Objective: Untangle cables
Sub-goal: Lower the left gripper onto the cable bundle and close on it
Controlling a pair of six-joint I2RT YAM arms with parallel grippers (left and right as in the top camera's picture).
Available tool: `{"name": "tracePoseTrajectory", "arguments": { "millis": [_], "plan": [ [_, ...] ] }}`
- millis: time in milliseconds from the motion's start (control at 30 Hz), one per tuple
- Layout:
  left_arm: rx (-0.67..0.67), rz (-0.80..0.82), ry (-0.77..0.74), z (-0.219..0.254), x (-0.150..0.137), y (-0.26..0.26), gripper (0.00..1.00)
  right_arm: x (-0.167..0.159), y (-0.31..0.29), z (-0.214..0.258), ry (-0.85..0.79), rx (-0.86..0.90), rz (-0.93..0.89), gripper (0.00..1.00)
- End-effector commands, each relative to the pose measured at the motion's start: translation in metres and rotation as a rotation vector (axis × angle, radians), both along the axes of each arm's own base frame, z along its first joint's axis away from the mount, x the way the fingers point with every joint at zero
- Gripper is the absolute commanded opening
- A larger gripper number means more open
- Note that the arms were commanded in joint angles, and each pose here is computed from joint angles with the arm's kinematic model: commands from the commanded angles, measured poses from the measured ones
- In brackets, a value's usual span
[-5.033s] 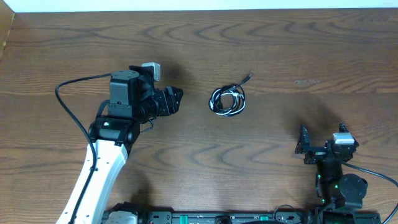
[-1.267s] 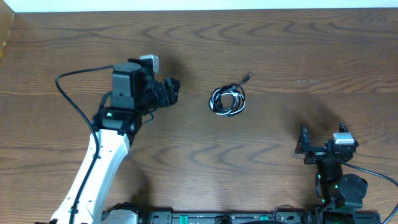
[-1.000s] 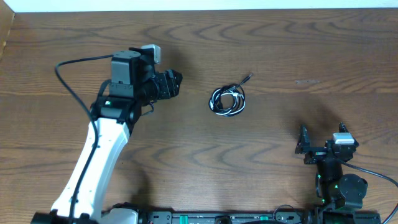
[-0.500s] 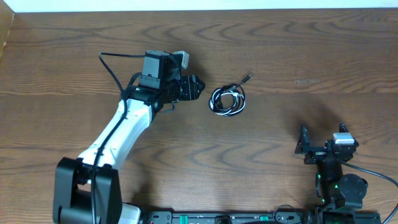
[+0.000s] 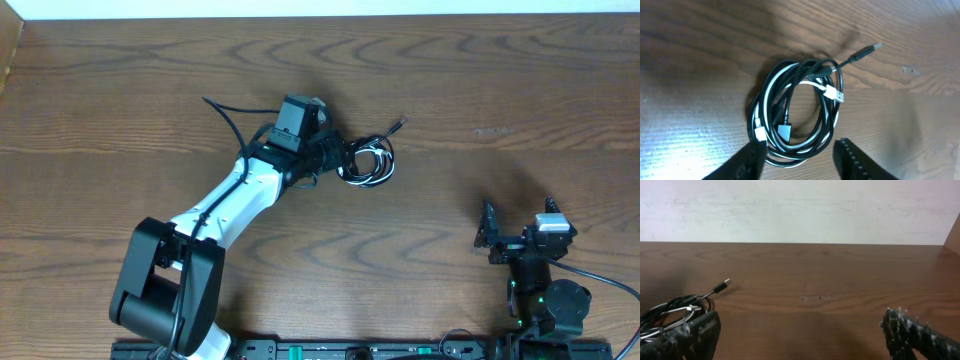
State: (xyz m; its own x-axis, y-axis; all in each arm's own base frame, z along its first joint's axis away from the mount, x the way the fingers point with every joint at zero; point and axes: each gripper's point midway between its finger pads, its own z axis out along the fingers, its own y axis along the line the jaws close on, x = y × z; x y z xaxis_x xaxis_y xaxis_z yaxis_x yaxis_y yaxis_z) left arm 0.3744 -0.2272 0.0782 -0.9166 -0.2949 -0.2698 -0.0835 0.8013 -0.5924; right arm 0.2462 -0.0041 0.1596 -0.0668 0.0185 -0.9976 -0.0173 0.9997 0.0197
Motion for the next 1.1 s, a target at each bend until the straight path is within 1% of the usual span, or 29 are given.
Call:
{"name": "tracePoseTrajectory", "arguments": {
  "millis": [0, 33, 100, 200, 233, 267, 333, 400, 600, 800, 1067],
  "plan": [
    [-0.012, 0.091, 0.063, -0.005, 0.001, 0.0, 0.43, 0.0, 0.0, -0.002, 0.004, 0.044, -0.001, 0.99],
    [-0.014, 0.106, 0.083, -0.007, -0.001, 0.001, 0.42, 0.0, -0.001, -0.002, 0.006, 0.066, -0.005, 0.99],
    [-0.008, 0.205, 0.153, -0.016, -0.006, 0.009, 0.41, 0.0, -0.001, -0.004, 0.016, 0.116, -0.011, 0.99],
    [-0.026, 0.333, 0.24, -0.026, -0.013, 0.014, 0.4, 0.001, -0.004, -0.009, 0.035, 0.136, -0.028, 0.99],
    [-0.022, 0.358, 0.247, -0.028, -0.013, 0.014, 0.4, 0.001, -0.004, -0.01, 0.042, 0.137, -0.03, 0.99],
    [-0.002, 0.431, 0.245, -0.031, -0.013, 0.015, 0.4, 0.002, -0.004, -0.014, 0.06, 0.146, -0.033, 0.99],
    [0.011, 0.464, 0.247, -0.034, -0.015, 0.013, 0.4, 0.003, -0.004, -0.018, 0.077, 0.187, -0.038, 0.99],
    [0.019, 0.446, 0.245, -0.039, -0.019, 0.002, 0.4, 0.003, -0.003, -0.023, 0.1, 0.268, -0.042, 0.99],
    [0.059, 0.433, 0.222, -0.044, -0.022, -0.001, 0.4, 0.004, -0.002, -0.037, 0.16, 0.37, -0.058, 0.99],
    [0.074, 0.443, 0.228, -0.049, -0.023, 0.0, 0.4, 0.004, -0.001, -0.04, 0.174, 0.371, -0.058, 0.99],
    [0.085, 0.415, 0.25, -0.067, -0.033, -0.018, 0.39, 0.004, -0.001, -0.04, 0.174, 0.372, -0.057, 0.99]
  ]
}}
